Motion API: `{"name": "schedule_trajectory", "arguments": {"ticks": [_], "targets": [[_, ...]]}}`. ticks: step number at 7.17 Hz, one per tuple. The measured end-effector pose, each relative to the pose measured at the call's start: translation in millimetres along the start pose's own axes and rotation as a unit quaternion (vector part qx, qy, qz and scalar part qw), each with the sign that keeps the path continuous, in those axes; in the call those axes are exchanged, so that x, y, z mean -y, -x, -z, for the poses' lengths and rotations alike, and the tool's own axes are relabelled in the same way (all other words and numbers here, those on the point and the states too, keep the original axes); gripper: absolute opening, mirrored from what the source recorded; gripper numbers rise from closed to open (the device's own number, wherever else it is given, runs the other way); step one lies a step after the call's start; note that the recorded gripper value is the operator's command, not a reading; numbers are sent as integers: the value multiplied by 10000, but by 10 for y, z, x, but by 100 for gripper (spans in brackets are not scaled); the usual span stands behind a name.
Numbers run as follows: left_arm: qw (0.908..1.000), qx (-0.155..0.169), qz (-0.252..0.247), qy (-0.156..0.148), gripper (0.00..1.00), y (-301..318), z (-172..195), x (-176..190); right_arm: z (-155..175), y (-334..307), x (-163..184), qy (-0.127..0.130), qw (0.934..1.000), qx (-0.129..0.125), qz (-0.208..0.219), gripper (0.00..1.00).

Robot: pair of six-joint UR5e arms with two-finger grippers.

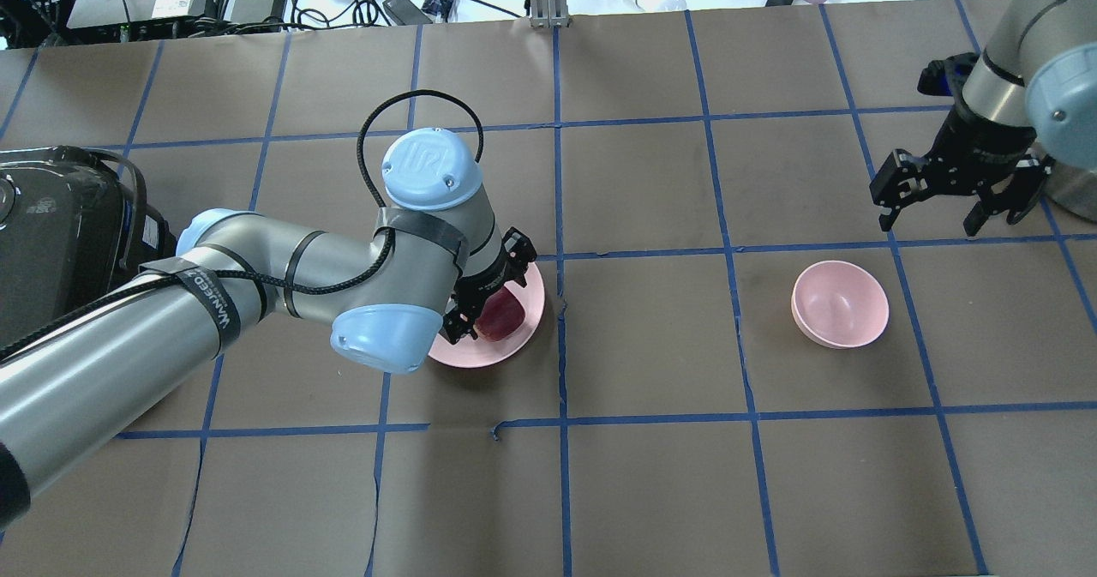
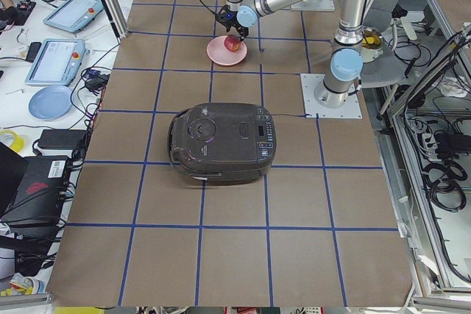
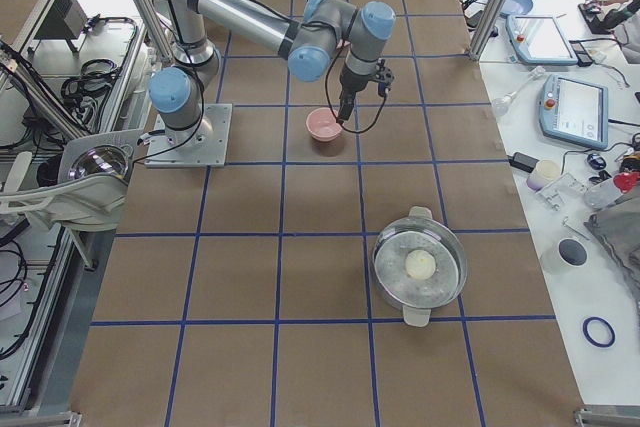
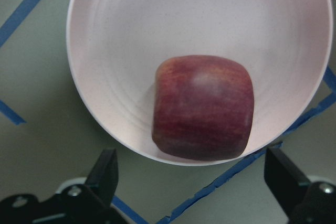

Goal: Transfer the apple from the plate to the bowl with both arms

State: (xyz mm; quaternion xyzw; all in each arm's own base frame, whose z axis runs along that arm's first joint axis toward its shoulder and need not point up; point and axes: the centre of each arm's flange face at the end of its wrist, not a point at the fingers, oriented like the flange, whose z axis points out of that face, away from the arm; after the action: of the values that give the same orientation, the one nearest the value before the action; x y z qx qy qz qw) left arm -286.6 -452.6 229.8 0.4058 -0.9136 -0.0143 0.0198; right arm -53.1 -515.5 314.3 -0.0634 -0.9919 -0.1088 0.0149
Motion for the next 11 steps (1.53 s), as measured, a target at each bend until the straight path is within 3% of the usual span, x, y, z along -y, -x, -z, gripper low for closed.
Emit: {"name": "schedule_trajectory", "arguments": {"ticks": [2,3,4,5,6,7,9,11], "targets": [[10000,28,-90,-28,98,-24,-128,25,-595,3,-103,168,9997,48,147,100],[9998,81,-150,-84,75,-16,-160,40,-824,18,-121,190,9997,42,163,96],[9996,131,-224,-144,52,-7,-178,53,-1006,19,-112,219,9996,40,148,73],[9992,153,-320,-170,24,-3,-183,59,-1137,9,-94,289,9995,70,109,36],[9988,158,-419,-178,8,-2,-182,61,-1215,-1,-79,343,9993,102,83,0],[9984,144,-506,-188,0,-13,-166,67,-1246,-6,-72,372,9992,115,82,0],[9955,20,-912,-261,0,-85,-36,112,-1247,-12,-61,383,9992,122,88,0],[9778,-132,-2057,-389,0,-251,192,190,-1145,13,-9,255,9991,327,16,0]]}}
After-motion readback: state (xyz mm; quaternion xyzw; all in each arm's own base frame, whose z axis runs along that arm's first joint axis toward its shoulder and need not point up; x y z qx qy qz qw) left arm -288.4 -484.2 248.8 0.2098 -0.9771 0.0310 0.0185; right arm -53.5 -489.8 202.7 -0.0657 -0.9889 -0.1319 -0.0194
